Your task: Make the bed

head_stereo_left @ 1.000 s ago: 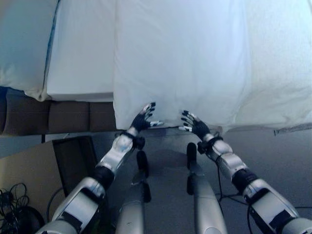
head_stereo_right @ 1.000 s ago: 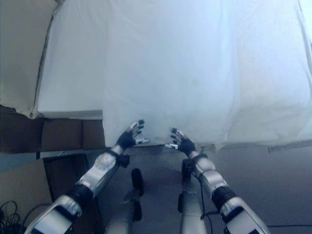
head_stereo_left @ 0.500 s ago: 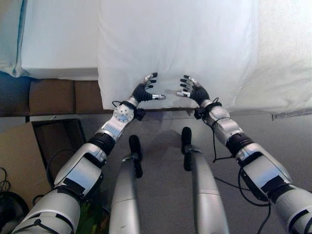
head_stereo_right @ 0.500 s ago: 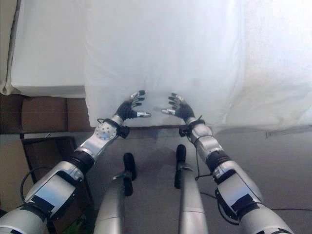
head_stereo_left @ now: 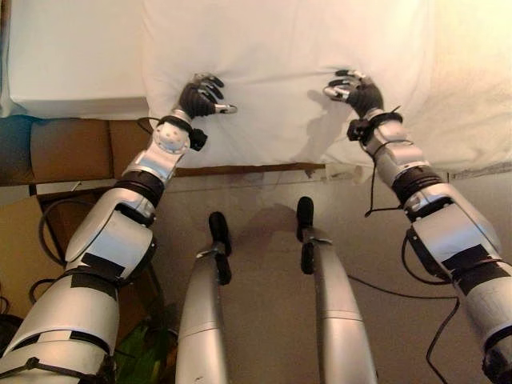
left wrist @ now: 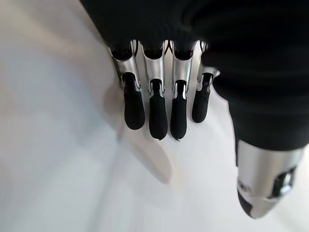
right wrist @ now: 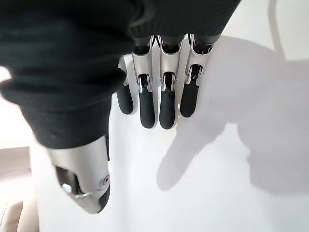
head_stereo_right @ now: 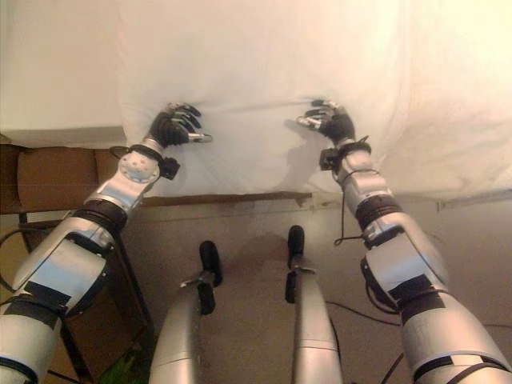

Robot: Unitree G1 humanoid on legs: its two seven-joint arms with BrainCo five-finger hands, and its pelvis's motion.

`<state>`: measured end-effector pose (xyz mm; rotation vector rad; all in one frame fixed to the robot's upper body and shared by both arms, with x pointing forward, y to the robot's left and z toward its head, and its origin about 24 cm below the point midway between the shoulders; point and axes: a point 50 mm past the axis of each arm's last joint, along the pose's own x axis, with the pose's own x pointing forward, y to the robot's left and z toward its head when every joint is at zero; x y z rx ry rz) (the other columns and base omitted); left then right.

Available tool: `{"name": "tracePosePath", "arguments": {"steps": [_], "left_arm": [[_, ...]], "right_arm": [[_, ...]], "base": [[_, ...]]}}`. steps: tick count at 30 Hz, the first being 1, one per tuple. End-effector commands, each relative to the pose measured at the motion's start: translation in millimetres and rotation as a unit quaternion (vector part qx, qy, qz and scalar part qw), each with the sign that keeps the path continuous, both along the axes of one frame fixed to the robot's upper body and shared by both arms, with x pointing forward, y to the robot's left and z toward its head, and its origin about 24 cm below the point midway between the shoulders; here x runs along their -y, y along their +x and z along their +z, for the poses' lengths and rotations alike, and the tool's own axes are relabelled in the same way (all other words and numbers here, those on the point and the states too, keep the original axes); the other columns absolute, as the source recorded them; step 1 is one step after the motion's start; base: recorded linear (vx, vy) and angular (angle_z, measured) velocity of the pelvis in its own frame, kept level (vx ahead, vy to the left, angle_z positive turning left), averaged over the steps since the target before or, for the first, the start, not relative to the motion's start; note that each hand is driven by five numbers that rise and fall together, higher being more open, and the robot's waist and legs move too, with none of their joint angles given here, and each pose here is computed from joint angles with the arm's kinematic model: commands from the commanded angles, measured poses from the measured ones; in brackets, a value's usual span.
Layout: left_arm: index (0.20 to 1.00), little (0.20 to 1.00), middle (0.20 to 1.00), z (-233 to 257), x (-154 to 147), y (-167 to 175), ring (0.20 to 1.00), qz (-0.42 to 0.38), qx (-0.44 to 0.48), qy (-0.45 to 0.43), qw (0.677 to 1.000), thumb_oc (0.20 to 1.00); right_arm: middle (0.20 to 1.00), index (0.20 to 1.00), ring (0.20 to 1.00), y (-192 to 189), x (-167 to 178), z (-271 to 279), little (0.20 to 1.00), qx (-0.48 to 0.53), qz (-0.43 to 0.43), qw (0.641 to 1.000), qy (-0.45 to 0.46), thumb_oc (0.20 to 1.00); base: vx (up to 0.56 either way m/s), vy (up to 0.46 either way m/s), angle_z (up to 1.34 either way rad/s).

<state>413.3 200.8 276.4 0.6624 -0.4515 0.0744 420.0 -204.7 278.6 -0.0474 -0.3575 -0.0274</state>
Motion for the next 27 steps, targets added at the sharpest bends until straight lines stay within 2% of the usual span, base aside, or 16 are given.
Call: {"name": "tracePosePath", "arguments": {"steps": [1, 7, 13, 16, 17, 21, 22, 23, 25, 26, 27], "left_arm": [[1.0, 1.0, 1.0, 20.4, -39.2, -9.0, 1.0, 0.069, 0.054, -0.068, 0.994, 1.0], [1.0, 1.0, 1.0, 25.2, -65.0, -23.7, 1.0, 0.121, 0.12, -0.126, 0.977, 1.0], [1.0, 1.0, 1.0, -25.5, -94.1, -39.1, 1.0, 0.178, 0.107, -0.155, 0.966, 1.0], [1.0, 1.0, 1.0, -69.8, -105.3, -48.9, 1.0, 0.2, 0.062, -0.175, 0.962, 1.0], [1.0, 1.0, 1.0, -104.3, -104.8, -54.6, 1.0, 0.203, 0.017, -0.184, 0.962, 1.0], [1.0, 1.0, 1.0, -170.9, -87.8, -68.1, 1.0, 0.181, -0.071, -0.227, 0.954, 1.0], [1.0, 1.0, 1.0, -171.9, -87.8, -68.6, 1.0, 0.181, -0.072, -0.227, 0.954, 1.0], [1.0, 1.0, 1.0, -209.2, -79.6, -79.6, 1.0, 0.175, -0.131, -0.25, 0.943, 1.0], [1.0, 1.0, 1.0, -226.3, -73.0, -85.6, 1.0, 0.172, -0.156, -0.272, 0.934, 1.0], [1.0, 1.0, 1.0, -257.8, -58.5, -97.6, 1.0, 0.16, -0.219, -0.243, 0.931, 1.0], [1.0, 1.0, 1.0, -258.3, -58.4, -97.9, 1.0, 0.16, -0.219, -0.243, 0.931, 1.0]], "right_arm": [[1.0, 1.0, 1.0, -6.3, 34.8, -2.1, 1.0, 0.007, -0.064, 0.998, 0.013, 1.0], [1.0, 1.0, 1.0, -21.1, 83.5, -19.9, 1.0, -0.005, -0.159, 0.986, 0.041, 1.0], [1.0, 1.0, 1.0, -34.8, 100.6, -79.4, 1.0, -0.044, -0.186, 0.977, 0.099, 1.0], [1.0, 1.0, 1.0, -46.8, 102.0, -126.6, 1.0, -0.087, -0.192, 0.969, 0.127, 1.0], [1.0, 1.0, 1.0, -56.9, 98.8, -162.9, 1.0, -0.13, -0.192, 0.963, 0.139, 1.0], [1.0, 1.0, 1.0, -83.6, 88.2, -227.6, 1.0, -0.202, -0.183, 0.947, 0.169, 1.0], [1.0, 1.0, 1.0, -84.4, 88.3, -228.6, 1.0, -0.203, -0.183, 0.947, 0.169, 1.0], [1.0, 1.0, 1.0, -98.3, 81.4, -254.7, 1.0, -0.233, -0.177, 0.939, 0.182, 1.0], [1.0, 1.0, 1.0, -108.3, 75.1, -271.5, 1.0, -0.255, -0.172, 0.933, 0.189, 1.0], [1.0, 1.0, 1.0, -123.2, 64.3, -296.4, 1.0, -0.289, -0.168, 0.921, 0.2, 1.0], [1.0, 1.0, 1.0, -123.7, 64.3, -296.8, 1.0, -0.289, -0.168, 0.921, 0.2, 1.0]], "base": [[0.02, -0.04, 0.0], [0.01, -0.05, 0.06], [0.02, -0.049, 0.08], [0.08, -0.053, -0.04], [0.12, -0.044, 0.0], [0.11, -0.018, 0.1], [0.11, 0.004, 0.18], [0.07, 0.013, 0.17], [0.09, 0.024, 0.11], [0.08, 0.03, 0.05], [0.09, 0.046, 0.05]]}}
